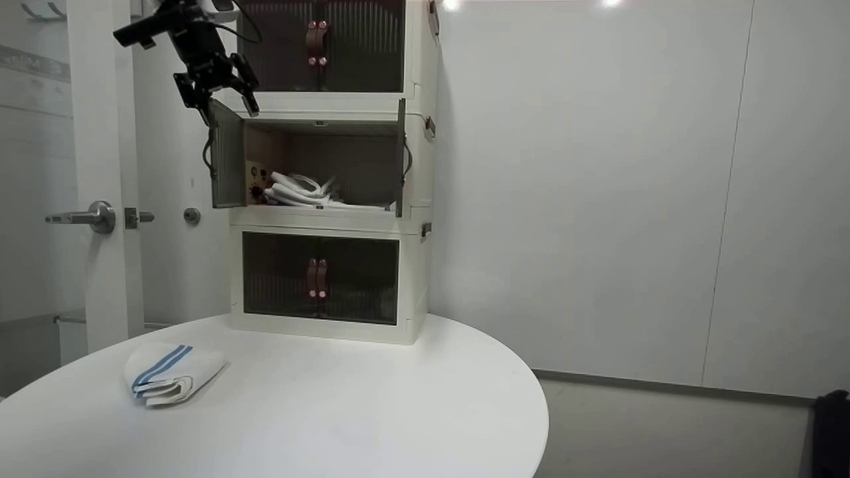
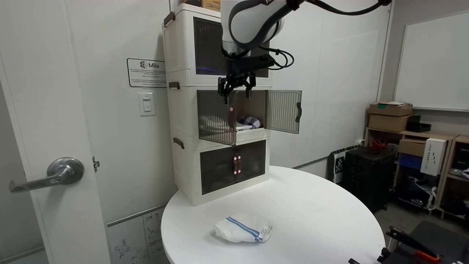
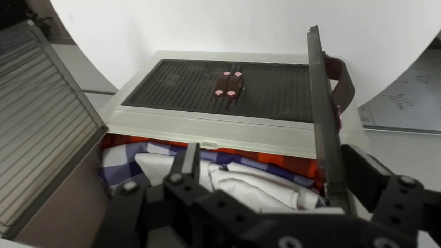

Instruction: Close the left door of the middle shelf

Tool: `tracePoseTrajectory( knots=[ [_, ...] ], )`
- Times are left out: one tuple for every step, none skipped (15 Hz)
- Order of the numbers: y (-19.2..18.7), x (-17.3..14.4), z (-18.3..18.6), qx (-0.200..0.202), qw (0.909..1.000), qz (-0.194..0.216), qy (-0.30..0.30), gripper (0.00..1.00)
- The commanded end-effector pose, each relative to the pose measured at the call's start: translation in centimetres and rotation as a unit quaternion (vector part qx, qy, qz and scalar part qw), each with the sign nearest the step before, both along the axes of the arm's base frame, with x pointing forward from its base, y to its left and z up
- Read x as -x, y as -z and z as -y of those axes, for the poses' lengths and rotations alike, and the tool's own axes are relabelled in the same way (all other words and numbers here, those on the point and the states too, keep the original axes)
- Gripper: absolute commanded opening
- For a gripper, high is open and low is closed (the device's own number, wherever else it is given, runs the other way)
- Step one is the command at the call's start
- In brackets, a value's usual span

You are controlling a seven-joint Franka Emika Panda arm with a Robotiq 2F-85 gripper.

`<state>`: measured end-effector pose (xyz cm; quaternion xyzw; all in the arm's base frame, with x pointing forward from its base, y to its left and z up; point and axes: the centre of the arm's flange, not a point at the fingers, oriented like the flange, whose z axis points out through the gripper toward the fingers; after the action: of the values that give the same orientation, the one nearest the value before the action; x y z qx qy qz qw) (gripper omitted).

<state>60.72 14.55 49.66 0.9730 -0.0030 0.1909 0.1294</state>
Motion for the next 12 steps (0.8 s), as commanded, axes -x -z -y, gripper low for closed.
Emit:
tracePoseTrajectory(
  knots=[
    [-0.1, -0.5, 0.6, 0.044, 0.9977, 0.018, 0.049, 1.00],
    [-0.2, -0.4, 0.9, 0.055, 0.9964, 0.028, 0.059, 1.00],
    [-0.4, -0.3, 1.3, 0.063, 0.9948, 0.040, 0.069, 1.00],
    [-0.6, -0.2, 1.6, 0.067, 0.9932, 0.057, 0.076, 1.00],
    [-0.9, -0.1, 1.8, 0.068, 0.9917, 0.072, 0.082, 1.00],
    [-1.2, -0.1, 2.1, 0.065, 0.9895, 0.091, 0.092, 1.00],
    [-1.5, -0.1, 2.4, 0.063, 0.9871, 0.106, 0.102, 1.00],
    [-2.0, -0.3, 2.7, 0.058, 0.9844, 0.122, 0.112, 1.00],
    [-2.3, -0.5, 3.1, 0.053, 0.9817, 0.135, 0.123, 1.00],
    [-2.6, -0.6, 3.4, 0.045, 0.9797, 0.145, 0.131, 1.00],
    [-2.9, -0.8, 3.7, 0.034, 0.9802, 0.143, 0.133, 1.00],
    [-3.0, -1.0, 4.0, 0.014, 0.9832, 0.130, 0.127, 1.00]
  ],
)
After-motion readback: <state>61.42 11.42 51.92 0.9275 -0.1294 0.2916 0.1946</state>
